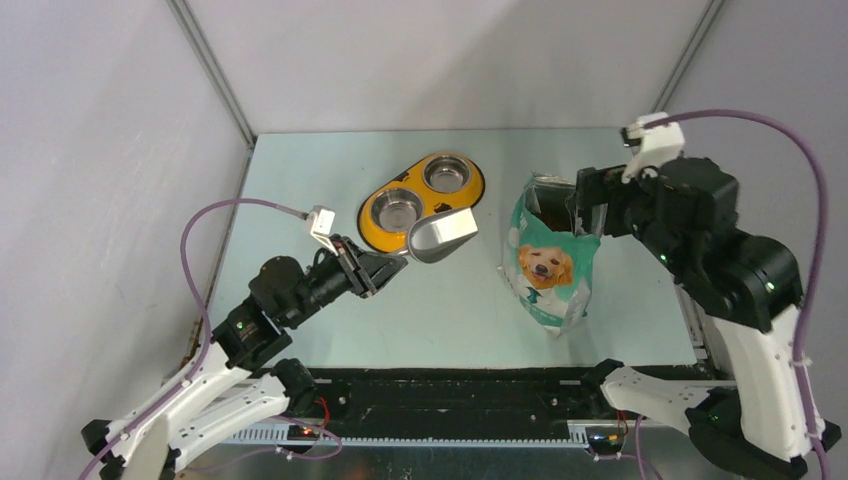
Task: Serve the pet food
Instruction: Adjust the spatula, then collect the pet food from the pet food bag.
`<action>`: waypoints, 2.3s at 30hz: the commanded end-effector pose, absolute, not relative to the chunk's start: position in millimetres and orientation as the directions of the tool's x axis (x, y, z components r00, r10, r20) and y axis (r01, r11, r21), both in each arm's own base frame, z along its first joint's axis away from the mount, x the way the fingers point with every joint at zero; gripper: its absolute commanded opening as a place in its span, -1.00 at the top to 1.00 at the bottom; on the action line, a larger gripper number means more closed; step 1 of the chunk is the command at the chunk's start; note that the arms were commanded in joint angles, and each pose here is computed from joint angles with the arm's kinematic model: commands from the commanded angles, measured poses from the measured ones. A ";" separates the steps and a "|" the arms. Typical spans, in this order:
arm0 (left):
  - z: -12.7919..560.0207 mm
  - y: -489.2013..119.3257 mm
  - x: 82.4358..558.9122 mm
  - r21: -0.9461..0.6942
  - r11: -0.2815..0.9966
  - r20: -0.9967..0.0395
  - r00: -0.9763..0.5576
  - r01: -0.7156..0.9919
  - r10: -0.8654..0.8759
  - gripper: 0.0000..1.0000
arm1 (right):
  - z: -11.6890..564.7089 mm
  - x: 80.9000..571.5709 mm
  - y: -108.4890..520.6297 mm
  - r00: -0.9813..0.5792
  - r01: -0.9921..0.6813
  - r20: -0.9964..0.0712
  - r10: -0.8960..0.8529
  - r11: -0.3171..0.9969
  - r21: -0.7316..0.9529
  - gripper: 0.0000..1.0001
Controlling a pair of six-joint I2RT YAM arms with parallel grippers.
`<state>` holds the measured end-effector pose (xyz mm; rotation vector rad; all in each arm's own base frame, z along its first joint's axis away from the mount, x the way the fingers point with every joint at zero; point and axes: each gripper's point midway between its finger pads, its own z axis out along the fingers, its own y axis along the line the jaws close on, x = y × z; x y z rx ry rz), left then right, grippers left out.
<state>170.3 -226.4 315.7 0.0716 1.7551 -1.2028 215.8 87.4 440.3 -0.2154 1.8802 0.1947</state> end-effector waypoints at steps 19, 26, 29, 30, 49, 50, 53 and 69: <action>341.2 -179.6 167.2 -0.627 0.567 -0.774 -0.342 0.533 -0.533 1.00 | 368.6 281.0 84.4 -0.546 -0.444 -0.711 -0.443 0.873 -0.203 0.51; 345.7 -166.4 160.5 -0.623 0.585 -0.777 -0.330 0.519 -0.536 1.00 | 374.3 265.0 127.6 -0.547 -0.440 -0.783 -0.295 0.897 -0.030 1.00; 346.7 -161.7 158.4 -0.611 0.604 -0.789 -0.330 0.511 -0.519 1.00 | 362.6 264.7 138.1 -0.578 -0.353 -0.784 -0.228 0.935 -0.011 1.00; 349.6 -159.5 158.5 -0.610 0.609 -0.789 -0.325 0.506 -0.521 1.00 | 361.9 262.7 147.3 -0.587 -0.328 -0.786 -0.193 0.945 0.013 1.00; 380.6 -123.2 124.7 -0.682 0.601 -0.731 -0.404 0.416 -0.550 1.00 | 366.5 272.4 325.3 -0.387 -0.283 -0.910 -0.146 0.958 -0.034 1.00; 373.5 -122.5 122.0 -0.690 0.610 -0.721 -0.439 0.388 -0.536 1.00 | 365.6 270.7 331.2 -0.382 -0.296 -0.912 -0.149 0.955 -0.032 1.00; 374.1 -128.2 114.7 -0.704 0.615 -0.696 -0.520 0.355 -0.495 1.00 | 357.8 261.6 344.6 -0.379 -0.377 -0.906 -0.187 0.926 -0.033 1.00; 322.9 -159.9 105.8 -0.677 0.705 -0.557 -0.774 0.213 -0.301 1.00 | 360.1 206.7 362.1 -0.249 -0.724 -0.913 -0.322 0.689 -0.046 1.00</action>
